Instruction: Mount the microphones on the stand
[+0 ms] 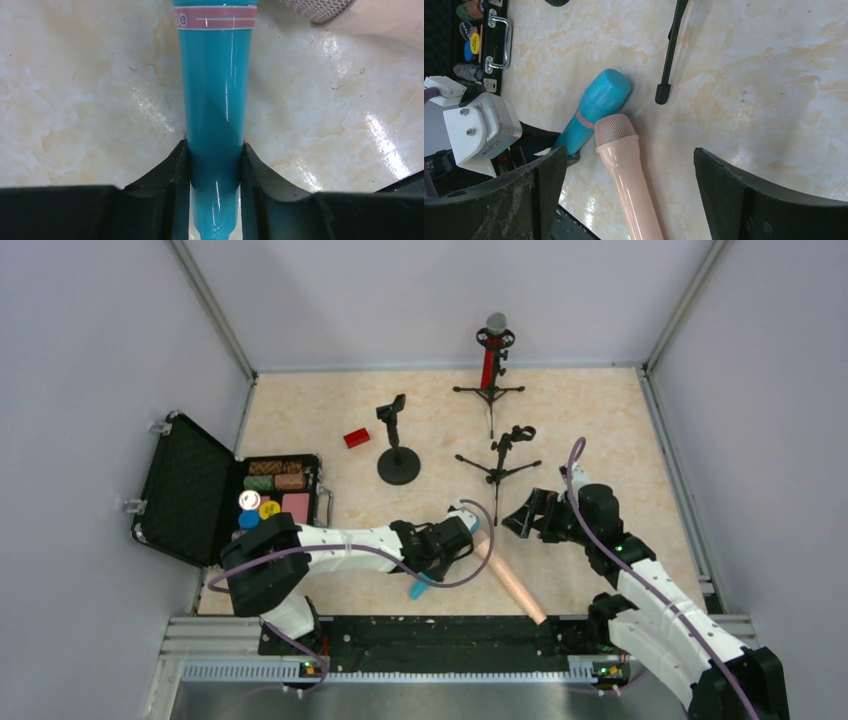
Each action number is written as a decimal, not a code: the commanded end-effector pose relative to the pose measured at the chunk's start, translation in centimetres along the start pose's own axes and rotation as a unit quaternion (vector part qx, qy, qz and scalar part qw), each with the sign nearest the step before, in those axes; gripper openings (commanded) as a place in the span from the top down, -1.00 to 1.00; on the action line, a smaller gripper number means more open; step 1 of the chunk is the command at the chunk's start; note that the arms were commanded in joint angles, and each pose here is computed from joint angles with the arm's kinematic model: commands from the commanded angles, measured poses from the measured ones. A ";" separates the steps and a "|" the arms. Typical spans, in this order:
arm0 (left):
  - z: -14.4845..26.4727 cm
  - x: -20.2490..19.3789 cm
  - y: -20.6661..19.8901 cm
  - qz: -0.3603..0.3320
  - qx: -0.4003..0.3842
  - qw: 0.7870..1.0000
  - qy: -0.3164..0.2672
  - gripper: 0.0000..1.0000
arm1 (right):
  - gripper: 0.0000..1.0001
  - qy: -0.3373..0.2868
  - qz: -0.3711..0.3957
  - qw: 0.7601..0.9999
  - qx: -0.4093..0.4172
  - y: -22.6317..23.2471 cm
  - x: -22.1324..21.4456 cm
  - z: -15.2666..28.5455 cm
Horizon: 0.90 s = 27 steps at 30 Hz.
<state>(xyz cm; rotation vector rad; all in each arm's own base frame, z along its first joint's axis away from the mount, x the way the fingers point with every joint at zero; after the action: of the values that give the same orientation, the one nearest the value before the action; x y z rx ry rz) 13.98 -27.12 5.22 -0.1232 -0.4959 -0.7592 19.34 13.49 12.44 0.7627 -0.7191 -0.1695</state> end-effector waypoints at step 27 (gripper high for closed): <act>12.3 11.1 -0.7 0.101 -0.185 0.939 -0.273 1.00 | -0.83 -0.011 0.040 0.956 0.289 8.8 1.3 3.0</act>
<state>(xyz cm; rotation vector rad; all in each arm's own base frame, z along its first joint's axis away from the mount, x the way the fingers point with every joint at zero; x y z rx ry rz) 15.57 -28.89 16.10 -0.5185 -0.7281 -0.6072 18.26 16.78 16.93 1.1023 -0.7482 0.0228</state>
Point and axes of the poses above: each gripper's point midway between its finger pads, its own z axis back along the fingers, its own y axis along the line the jaws close on, x = y × z, the point moved 4 cm from there along z, back along the fingers, and after that the axes turned 8 degrees about -z, right-handed, at the moved point
